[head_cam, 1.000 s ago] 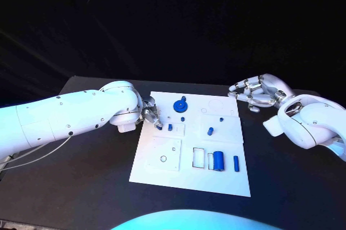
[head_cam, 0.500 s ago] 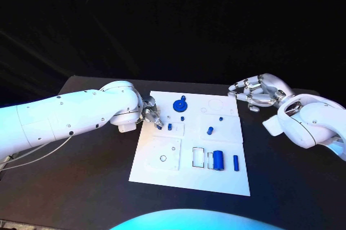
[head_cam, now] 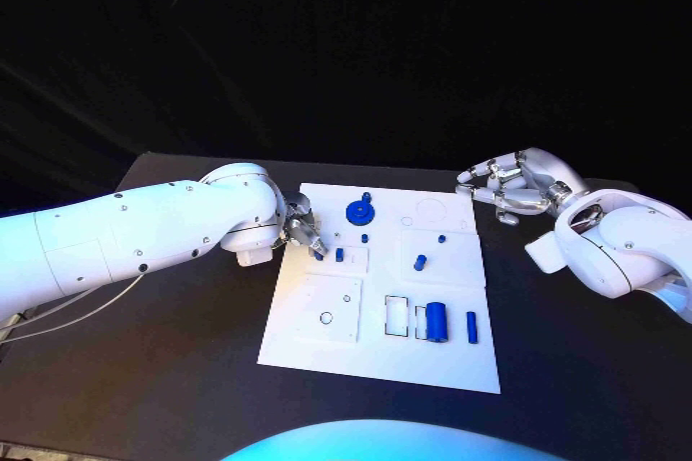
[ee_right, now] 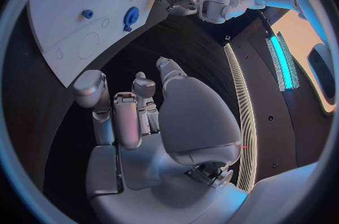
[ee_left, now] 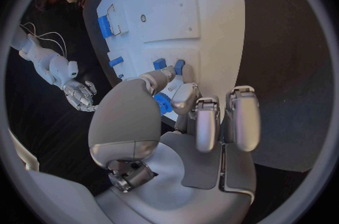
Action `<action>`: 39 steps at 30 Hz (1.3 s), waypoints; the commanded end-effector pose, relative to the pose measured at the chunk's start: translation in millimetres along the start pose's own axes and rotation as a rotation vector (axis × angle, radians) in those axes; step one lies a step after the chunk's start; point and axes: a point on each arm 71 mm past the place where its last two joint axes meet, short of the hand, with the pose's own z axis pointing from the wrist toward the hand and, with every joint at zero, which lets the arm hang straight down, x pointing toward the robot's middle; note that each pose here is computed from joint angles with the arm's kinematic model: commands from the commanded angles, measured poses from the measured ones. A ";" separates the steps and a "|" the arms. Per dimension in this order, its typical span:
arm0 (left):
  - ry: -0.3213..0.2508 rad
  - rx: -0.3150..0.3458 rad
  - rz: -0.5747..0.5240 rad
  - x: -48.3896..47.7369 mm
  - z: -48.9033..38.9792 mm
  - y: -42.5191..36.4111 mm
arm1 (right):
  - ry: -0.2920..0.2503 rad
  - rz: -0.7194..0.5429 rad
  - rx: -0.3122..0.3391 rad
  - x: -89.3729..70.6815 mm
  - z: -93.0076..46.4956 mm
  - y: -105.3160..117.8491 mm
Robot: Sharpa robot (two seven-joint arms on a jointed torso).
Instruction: Assemble the parts on the task board
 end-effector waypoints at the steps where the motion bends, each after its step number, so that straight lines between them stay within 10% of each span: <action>1: 0.009 -0.012 0.002 1.9 0.4 -0.8 | 0.012 -0.001 -0.003 1.3 -0.2 0.3; 39: 0.010 -0.028 0.013 -0.2 0.8 4.6 | 0.010 -0.001 -0.005 0.7 -1.5 0.4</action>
